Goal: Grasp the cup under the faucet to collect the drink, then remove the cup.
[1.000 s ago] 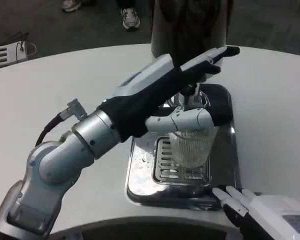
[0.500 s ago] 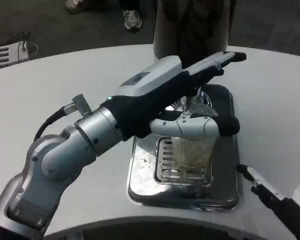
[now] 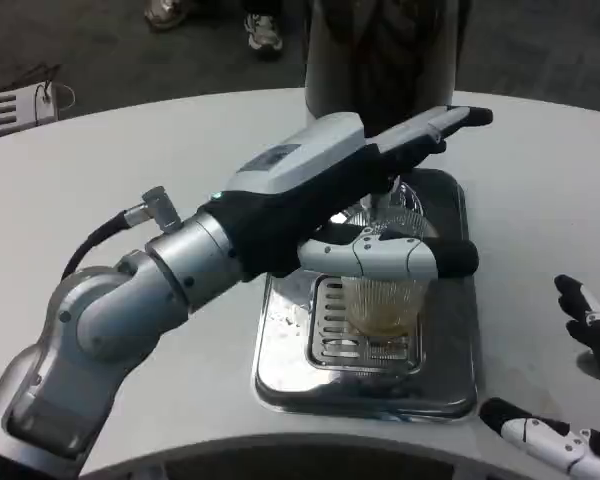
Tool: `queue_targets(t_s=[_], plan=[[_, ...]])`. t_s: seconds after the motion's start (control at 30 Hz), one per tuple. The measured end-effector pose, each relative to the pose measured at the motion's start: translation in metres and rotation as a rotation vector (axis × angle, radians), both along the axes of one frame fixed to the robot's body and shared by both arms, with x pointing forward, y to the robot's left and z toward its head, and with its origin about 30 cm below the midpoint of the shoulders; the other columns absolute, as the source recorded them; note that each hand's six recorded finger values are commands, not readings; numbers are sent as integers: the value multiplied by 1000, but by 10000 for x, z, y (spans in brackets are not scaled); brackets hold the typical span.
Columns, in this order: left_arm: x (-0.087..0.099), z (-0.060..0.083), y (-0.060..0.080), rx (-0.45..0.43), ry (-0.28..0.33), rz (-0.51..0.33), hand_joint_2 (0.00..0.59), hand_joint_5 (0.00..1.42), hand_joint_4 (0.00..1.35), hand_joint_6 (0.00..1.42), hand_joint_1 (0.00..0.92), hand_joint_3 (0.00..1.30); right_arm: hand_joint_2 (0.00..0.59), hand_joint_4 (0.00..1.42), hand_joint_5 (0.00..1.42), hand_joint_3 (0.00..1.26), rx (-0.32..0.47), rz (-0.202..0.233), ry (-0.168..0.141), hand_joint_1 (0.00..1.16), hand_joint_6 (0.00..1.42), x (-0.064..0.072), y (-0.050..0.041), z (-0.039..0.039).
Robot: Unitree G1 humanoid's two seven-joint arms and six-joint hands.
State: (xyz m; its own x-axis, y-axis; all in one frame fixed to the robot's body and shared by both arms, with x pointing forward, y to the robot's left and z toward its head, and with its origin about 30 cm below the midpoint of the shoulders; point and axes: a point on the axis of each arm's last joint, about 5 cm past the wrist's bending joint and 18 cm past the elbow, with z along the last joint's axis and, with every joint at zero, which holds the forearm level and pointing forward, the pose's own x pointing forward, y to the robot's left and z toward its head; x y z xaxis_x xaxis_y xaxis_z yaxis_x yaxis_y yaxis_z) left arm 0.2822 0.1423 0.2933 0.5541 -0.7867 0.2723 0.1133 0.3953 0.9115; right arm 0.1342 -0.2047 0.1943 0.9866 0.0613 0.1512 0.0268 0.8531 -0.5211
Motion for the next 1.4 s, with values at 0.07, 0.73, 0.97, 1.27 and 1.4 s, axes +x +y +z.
queue_targets(t_s=[0.07,0.73,0.97,1.27,1.4], plan=[[-1,2,4,2,0,1,41,112,10,172,0,69,210,0,15,0,11,-5,-8,741,38,52,-2,-30],[-22,39,96,9,-5,13,0,112,10,172,0,79,208,0,4,0,33,41,-56,753,18,525,179,-140],[-27,37,117,0,0,12,0,112,10,173,0,79,208,0,4,0,39,58,-63,753,17,665,244,-140],[-39,38,135,-3,1,20,0,112,10,175,0,79,208,0,4,0,49,78,-75,754,5,824,321,-122],[-55,52,147,-3,3,22,0,112,10,176,0,79,208,0,4,0,55,89,-85,754,3,888,350,-98]])
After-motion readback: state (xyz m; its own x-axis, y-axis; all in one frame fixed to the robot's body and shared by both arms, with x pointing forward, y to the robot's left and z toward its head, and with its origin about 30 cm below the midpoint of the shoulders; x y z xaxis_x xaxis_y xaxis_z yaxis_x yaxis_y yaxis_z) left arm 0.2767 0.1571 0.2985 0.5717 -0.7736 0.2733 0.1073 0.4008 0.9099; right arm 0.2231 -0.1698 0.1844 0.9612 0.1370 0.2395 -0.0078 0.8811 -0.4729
